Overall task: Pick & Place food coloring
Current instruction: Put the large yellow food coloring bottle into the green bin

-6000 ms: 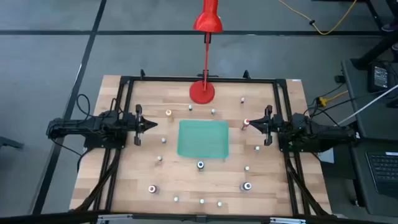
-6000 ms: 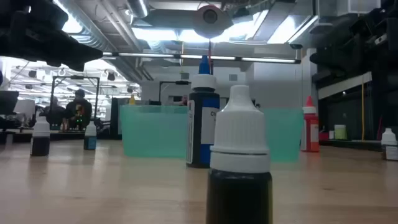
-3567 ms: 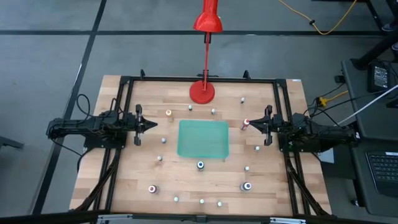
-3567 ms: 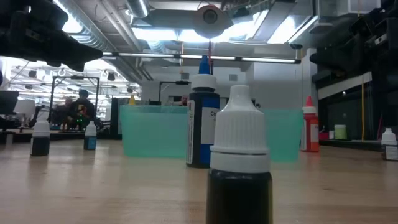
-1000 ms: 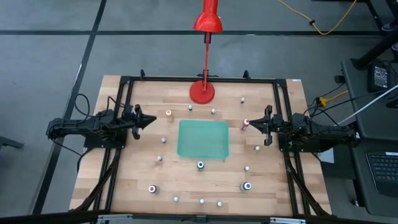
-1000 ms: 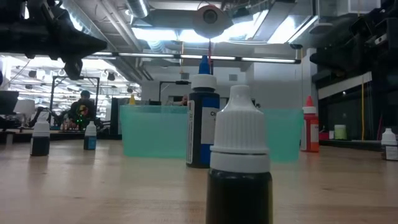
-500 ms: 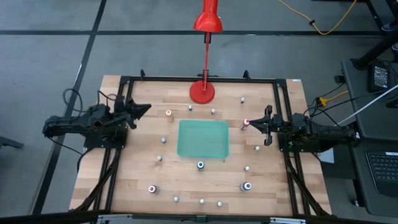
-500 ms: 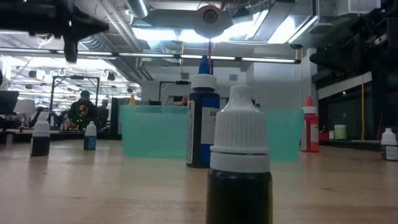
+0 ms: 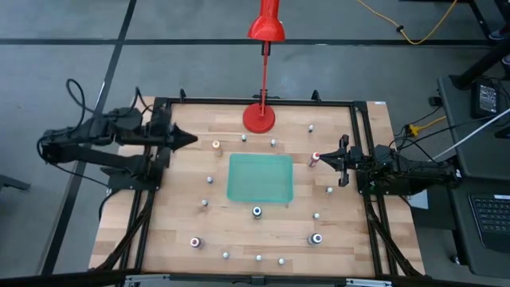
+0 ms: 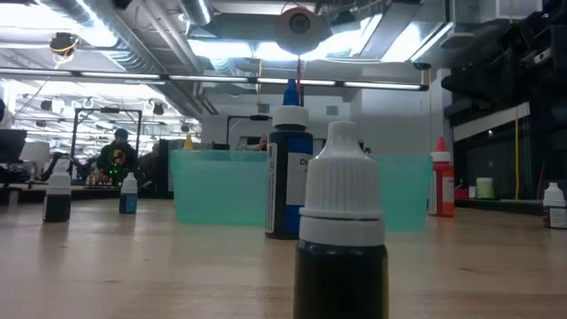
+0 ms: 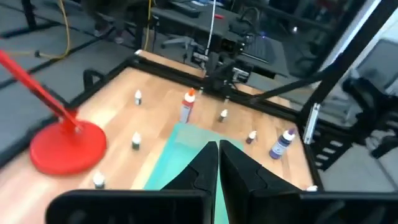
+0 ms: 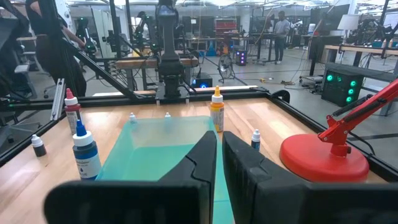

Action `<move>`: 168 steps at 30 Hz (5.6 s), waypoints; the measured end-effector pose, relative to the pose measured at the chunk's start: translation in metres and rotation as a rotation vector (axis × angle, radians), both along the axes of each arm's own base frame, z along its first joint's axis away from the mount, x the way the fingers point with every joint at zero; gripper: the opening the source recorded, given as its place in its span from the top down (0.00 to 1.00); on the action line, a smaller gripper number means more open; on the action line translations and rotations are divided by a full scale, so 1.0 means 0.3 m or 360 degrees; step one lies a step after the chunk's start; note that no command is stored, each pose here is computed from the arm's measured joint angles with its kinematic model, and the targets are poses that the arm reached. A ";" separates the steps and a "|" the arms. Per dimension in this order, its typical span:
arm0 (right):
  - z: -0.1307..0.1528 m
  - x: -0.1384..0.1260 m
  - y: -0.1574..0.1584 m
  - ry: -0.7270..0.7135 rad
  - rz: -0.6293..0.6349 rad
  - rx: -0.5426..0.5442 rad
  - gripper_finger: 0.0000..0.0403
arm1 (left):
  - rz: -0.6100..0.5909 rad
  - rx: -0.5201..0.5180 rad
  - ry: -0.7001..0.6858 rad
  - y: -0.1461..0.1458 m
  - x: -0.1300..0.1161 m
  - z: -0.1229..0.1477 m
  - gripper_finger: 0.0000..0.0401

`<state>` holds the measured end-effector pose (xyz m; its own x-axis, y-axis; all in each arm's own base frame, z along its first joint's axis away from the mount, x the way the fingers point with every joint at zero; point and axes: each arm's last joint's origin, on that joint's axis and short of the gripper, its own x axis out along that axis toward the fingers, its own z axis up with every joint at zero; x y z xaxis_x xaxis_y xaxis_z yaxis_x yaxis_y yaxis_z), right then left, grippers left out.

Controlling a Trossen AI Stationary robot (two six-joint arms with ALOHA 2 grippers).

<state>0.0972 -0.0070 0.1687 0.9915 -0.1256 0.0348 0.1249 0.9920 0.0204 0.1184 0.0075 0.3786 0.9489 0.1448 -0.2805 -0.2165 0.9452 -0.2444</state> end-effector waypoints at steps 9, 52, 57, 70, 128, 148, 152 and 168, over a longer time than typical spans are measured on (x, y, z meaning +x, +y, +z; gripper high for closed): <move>0.000 0.000 0.000 0.0000 0.0000 0.0000 0.92 | 0.0172 0.0328 0.0255 0.043 0.080 0.016 0.98; 0.000 0.000 0.000 0.0000 0.0000 0.0000 0.92 | -0.0029 0.0033 0.1427 0.293 0.332 -0.497 0.31; 0.000 0.000 0.000 0.0000 0.0000 0.0000 0.92 | -0.0071 0.0041 0.1491 0.304 0.356 -0.572 0.31; 0.000 0.000 0.000 0.0000 0.0000 0.0000 0.92 | -0.0091 0.0015 0.1529 0.322 0.401 -0.657 0.40; 0.000 0.000 0.000 0.0000 0.0000 0.0000 0.92 | -0.0694 0.0363 0.1287 0.139 0.578 -0.221 0.64; 0.000 0.000 0.000 0.0000 0.0000 0.0000 0.92 | -0.0537 0.0247 0.1504 0.150 0.747 -0.485 0.64; 0.000 0.000 0.000 -0.0001 0.0000 0.0000 0.92 | -0.0557 0.0230 0.1581 0.148 0.780 -0.559 0.64; 0.000 0.000 0.000 0.0000 -0.0001 0.0000 0.92 | -0.0613 0.0235 0.1340 0.128 0.877 -0.519 0.64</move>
